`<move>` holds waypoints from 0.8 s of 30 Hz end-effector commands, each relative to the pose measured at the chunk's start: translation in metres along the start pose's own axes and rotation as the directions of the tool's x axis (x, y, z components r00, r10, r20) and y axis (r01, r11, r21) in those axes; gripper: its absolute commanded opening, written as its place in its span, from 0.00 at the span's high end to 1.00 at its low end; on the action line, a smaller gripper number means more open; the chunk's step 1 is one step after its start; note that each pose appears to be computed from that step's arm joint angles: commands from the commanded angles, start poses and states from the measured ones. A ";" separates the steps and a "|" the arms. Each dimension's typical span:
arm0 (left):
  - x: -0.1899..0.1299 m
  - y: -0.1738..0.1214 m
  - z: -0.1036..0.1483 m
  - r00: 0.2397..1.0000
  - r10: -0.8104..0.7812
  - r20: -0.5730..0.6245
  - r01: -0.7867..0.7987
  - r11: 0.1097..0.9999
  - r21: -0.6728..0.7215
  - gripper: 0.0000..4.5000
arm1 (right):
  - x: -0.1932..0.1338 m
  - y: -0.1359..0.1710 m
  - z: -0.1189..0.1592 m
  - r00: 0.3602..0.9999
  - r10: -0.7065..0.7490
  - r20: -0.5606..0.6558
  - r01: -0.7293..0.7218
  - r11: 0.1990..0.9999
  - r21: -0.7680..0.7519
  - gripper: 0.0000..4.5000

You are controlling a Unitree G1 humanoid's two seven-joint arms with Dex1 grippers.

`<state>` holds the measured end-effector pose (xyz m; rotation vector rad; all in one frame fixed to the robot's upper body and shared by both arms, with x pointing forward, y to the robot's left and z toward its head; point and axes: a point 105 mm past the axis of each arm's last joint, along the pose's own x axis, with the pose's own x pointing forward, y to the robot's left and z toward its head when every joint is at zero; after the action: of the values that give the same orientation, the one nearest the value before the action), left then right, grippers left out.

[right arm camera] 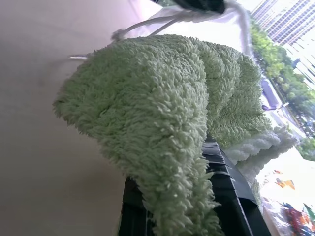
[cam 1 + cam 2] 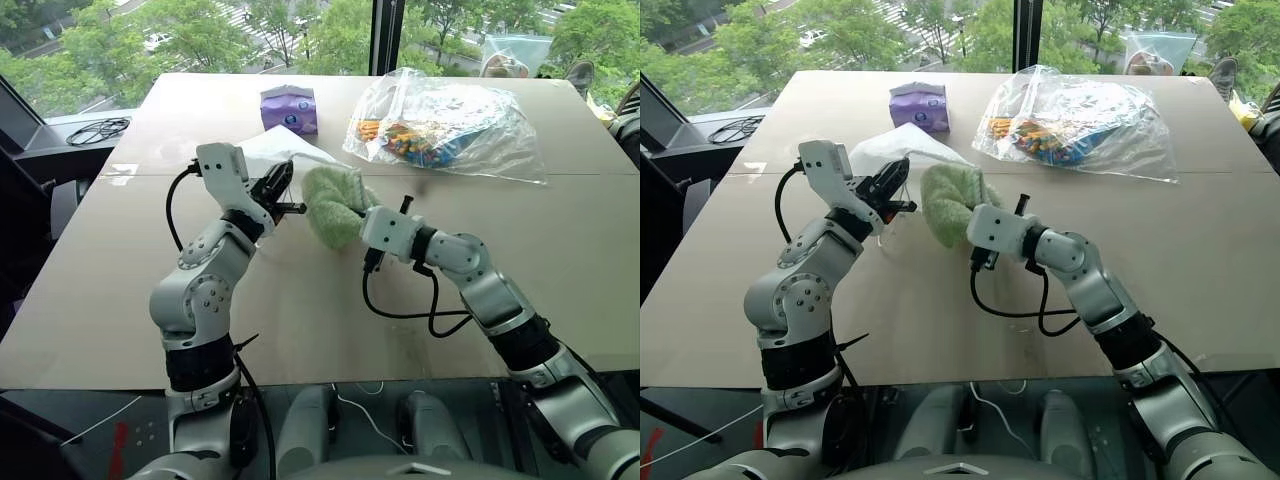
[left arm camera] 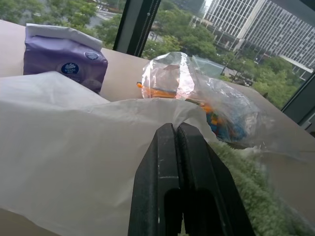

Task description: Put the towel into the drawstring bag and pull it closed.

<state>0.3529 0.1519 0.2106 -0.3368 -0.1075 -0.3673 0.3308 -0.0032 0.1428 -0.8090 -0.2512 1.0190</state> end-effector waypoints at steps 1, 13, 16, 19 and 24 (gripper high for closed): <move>-0.006 -0.006 0.018 0.997 -0.017 0.076 0.021 0.999 -0.046 1.00 | 0.004 -0.001 0.017 0.998 0.016 0.060 -0.012 0.998 -0.064 1.00; -0.024 -0.022 -0.013 0.986 -0.150 -0.068 0.148 0.988 -0.037 1.00 | 0.017 -0.052 0.022 0.960 -0.265 0.090 0.202 0.879 0.433 1.00; -0.026 -0.026 -0.014 0.980 -0.186 -0.071 0.183 0.982 -0.056 1.00 | 0.019 -0.055 0.021 0.952 -0.295 0.079 0.214 0.828 0.518 1.00; -0.026 -0.040 -0.015 0.964 -0.258 -0.072 0.251 0.964 -0.091 1.00 | 0.024 -0.044 0.021 0.967 -0.237 0.088 0.169 0.865 0.472 1.00; -0.029 -0.061 -0.005 0.930 -0.366 -0.031 0.355 0.918 -0.179 1.00 | 0.027 -0.027 0.028 0.982 -0.131 0.139 0.075 0.933 0.353 1.00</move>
<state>0.3160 0.1164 0.1951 -0.4682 0.0033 -0.6673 0.3564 0.0170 0.1623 -0.3694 -0.1565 0.9415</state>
